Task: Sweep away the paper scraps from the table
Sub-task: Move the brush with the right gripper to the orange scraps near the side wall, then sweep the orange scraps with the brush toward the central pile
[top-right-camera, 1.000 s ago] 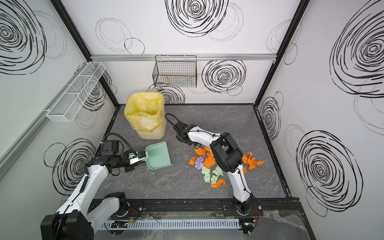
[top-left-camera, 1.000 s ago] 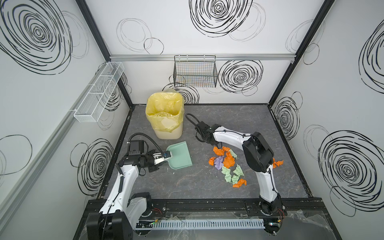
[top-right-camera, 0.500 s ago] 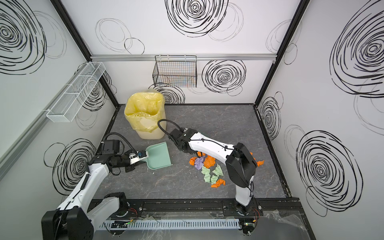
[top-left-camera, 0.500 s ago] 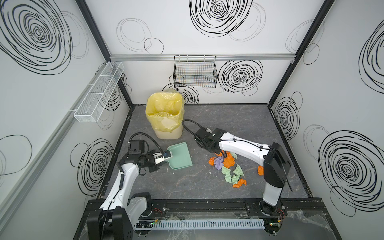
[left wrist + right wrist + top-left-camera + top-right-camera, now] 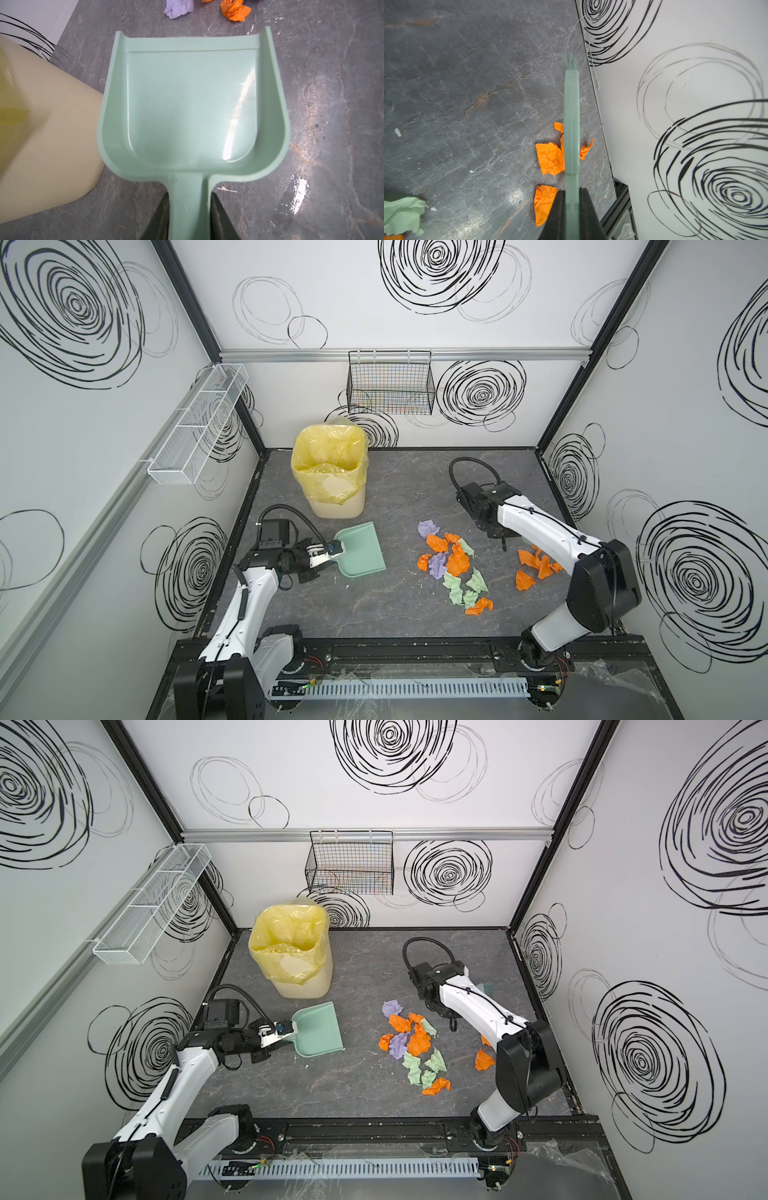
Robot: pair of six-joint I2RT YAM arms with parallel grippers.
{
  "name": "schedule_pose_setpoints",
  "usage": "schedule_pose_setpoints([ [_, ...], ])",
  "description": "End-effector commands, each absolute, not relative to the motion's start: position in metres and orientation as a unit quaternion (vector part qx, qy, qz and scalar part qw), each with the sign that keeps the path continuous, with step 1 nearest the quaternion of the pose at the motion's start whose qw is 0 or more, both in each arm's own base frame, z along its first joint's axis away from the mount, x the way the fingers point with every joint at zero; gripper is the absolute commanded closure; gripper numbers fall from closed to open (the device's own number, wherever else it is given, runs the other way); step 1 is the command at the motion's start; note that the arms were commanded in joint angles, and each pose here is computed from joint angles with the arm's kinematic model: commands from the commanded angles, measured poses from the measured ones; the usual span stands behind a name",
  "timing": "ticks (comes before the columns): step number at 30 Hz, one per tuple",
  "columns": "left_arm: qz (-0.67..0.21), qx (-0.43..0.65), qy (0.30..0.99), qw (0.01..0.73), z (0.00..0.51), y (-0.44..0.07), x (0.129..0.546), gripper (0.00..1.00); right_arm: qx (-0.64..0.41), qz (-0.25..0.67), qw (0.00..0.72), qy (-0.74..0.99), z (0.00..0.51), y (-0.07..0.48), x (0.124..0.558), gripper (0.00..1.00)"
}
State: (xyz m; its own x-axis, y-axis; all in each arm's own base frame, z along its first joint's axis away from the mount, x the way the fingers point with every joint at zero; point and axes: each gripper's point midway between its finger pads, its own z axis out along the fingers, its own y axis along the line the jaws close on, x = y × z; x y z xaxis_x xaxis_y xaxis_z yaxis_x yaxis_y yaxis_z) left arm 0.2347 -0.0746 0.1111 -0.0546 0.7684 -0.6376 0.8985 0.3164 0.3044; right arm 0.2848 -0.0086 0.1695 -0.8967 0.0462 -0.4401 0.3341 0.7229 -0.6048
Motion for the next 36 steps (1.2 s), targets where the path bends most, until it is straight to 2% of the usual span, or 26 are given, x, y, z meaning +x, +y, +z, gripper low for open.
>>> schedule_pose_setpoints([
  [1, -0.093, 0.588, 0.704, 0.387, 0.114, -0.08, 0.235, 1.0, 0.193, -0.363, 0.219, 0.885, 0.187, -0.046, 0.26, 1.0],
  [5, -0.1, 0.588, 0.703, 0.387, 0.113, -0.08, 0.236, 1.0, 0.219, -0.353, 0.24, 0.877, 0.196, -0.056, 0.246, 1.0],
  [10, -0.107, 0.588, 0.7, 0.391, 0.115, -0.082, 0.235, 1.0, 0.255, -0.342, 0.198, 0.883, 0.178, -0.075, 0.225, 1.0],
  [20, -0.15, 0.593, 0.689, 0.39, 0.122, -0.091, 0.231, 1.0, 0.318, -0.291, 0.178, 0.884, 0.167, -0.103, 0.206, 1.0],
  [36, -0.167, 0.605, 0.67, 0.396, 0.146, -0.08, 0.244, 1.0, 0.282, -0.253, 0.071, 0.923, 0.106, -0.097, 0.213, 1.0],
])
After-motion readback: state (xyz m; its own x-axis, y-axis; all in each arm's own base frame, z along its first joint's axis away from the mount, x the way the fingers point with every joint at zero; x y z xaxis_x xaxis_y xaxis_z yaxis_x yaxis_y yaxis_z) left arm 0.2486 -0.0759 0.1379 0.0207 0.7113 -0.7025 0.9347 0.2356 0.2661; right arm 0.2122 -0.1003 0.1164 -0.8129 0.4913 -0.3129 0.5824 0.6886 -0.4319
